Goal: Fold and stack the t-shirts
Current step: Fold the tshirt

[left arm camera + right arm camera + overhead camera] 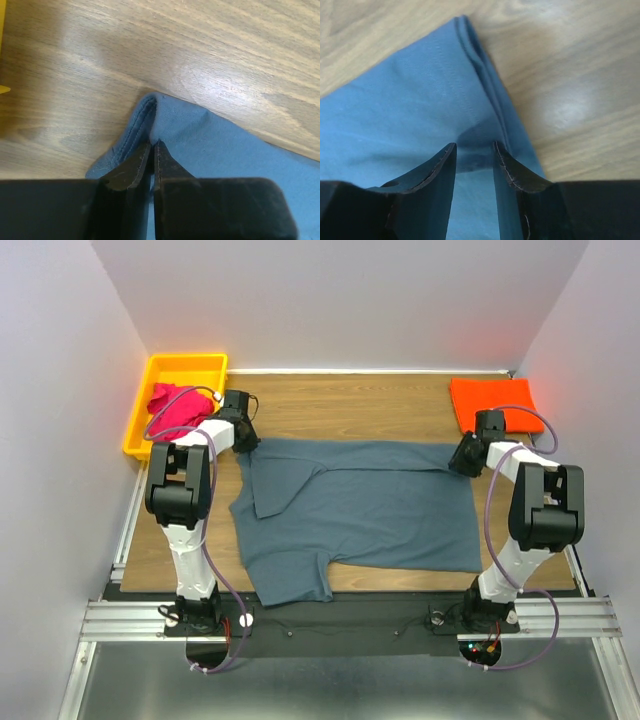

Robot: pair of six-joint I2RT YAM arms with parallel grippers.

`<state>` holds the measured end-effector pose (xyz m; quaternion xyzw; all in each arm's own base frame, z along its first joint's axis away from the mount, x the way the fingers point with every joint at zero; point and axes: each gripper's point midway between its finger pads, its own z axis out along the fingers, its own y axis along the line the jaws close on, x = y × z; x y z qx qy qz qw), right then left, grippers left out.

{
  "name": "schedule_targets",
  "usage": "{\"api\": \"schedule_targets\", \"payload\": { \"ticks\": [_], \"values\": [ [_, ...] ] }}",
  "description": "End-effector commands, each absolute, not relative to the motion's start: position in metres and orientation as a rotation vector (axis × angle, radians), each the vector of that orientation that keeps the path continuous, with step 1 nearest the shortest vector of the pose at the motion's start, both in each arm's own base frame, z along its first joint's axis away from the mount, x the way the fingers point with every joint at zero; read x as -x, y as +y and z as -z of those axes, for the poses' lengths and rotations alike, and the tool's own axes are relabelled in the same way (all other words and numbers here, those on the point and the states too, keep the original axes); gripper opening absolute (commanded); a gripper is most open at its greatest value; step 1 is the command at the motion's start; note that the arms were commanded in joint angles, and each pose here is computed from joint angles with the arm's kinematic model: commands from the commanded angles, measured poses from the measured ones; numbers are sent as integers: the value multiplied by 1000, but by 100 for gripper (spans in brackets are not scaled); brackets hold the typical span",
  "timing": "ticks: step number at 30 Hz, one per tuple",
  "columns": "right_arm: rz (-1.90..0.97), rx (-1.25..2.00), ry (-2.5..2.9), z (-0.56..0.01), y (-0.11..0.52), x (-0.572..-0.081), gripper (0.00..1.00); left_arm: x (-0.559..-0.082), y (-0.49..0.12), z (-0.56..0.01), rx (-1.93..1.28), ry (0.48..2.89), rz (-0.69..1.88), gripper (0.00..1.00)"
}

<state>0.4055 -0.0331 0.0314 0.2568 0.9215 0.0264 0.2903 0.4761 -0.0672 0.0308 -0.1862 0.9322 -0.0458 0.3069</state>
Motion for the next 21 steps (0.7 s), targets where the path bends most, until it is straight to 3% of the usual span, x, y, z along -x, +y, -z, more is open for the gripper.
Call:
{"api": "schedule_targets", "payload": {
  "ticks": [1, 9, 13, 14, 17, 21],
  "values": [
    [2, -746, 2415, -32, -54, -397, 41, -479, -52, -35, 510, 2429, 50, 14],
    [62, -715, 2352, -57, -65, -396, 40, -491, -33, -55, 550, 2377, 17, 16],
    [22, -680, 2321, -74, -60, -396, 41, -496, -42, -78, 512, 2342, 61, 41],
    [2, -668, 2317, -77, -57, -396, 41, -497, -43, -86, 501, 2324, 58, 51],
    [-65, -639, 2298, -89, -47, -398, 41, -494, -52, -112, 447, 2286, 63, 66],
    [-194, -589, 2292, -97, -28, -407, 41, -477, -64, -137, 387, 2258, 64, 73]
  ]
}}
